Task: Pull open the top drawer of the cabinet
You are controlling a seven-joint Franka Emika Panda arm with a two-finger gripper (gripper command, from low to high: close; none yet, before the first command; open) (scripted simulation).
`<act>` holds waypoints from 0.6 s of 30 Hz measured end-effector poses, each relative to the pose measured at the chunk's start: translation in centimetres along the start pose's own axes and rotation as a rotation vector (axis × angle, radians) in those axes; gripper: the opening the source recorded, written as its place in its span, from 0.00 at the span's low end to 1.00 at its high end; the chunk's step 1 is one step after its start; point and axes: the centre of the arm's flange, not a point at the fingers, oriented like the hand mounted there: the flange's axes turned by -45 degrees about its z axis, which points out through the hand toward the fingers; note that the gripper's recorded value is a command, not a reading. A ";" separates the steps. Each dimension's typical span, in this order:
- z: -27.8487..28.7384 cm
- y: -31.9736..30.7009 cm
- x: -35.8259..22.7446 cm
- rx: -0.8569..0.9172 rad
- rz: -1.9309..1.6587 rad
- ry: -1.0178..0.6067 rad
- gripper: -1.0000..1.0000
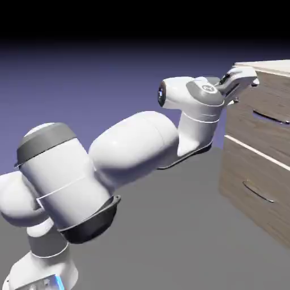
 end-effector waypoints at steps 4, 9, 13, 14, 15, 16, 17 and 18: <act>3.2 3.3 1.4 0.025 -0.260 0.000 0.50; 6.9 8.5 3.0 0.053 -0.596 -0.002 0.50; 8.8 8.4 3.0 0.054 -0.600 -0.003 0.50; 9.7 8.3 2.9 0.054 -0.600 -0.003 0.50; 10.6 8.3 2.9 0.054 -0.601 -0.002 0.50; 11.4 8.3 2.9 0.054 -0.601 -0.002 0.50; 12.0 8.3 2.9 0.053 -0.602 -0.002 0.00; 12.0 8.3 2.9 0.053 -0.602 -0.002 0.00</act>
